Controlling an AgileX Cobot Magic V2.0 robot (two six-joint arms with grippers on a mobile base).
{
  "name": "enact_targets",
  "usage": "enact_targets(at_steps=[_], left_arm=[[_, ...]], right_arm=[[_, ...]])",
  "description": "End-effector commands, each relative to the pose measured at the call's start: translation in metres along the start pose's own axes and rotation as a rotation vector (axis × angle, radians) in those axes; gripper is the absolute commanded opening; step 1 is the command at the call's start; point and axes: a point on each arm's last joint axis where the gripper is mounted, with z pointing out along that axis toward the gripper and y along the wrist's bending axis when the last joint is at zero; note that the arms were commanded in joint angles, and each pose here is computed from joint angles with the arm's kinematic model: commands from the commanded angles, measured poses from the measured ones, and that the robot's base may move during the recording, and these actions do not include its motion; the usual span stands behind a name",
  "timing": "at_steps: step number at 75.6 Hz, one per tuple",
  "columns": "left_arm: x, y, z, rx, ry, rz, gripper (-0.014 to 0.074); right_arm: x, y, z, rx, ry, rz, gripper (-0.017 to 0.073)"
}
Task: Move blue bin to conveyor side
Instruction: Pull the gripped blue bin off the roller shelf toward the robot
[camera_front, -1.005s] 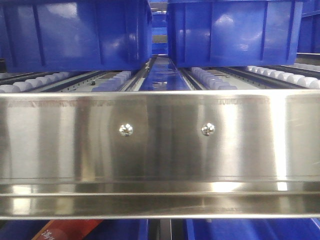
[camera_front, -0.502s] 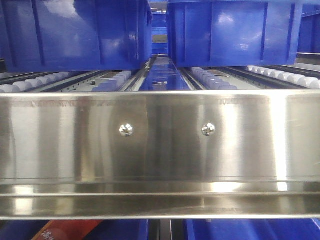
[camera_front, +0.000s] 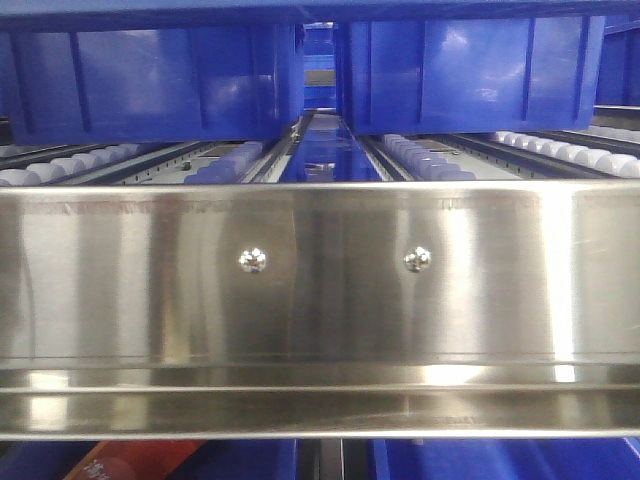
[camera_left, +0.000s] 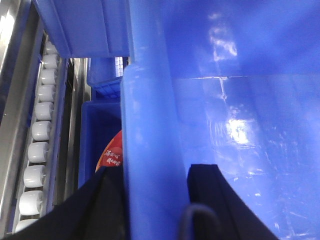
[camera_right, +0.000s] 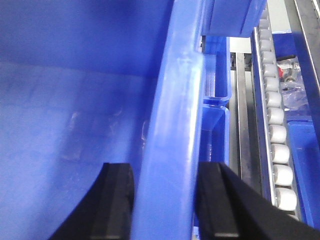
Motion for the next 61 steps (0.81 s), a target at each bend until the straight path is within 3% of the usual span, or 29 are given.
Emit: enact_targets(at_steps=[1,61], left_arm=[[-0.0078,0.0039,-0.0131,-0.033,-0.126,0.02,-0.0016],[-0.0078,0.0039,-0.0131,-0.033,-0.126,0.02,-0.0016]], right_arm=[[-0.0082,-0.0042,-0.0156,0.051,-0.129,-0.041,-0.0076],[-0.0082,-0.0042,-0.0156,0.051,-0.129,-0.041,-0.0076]])
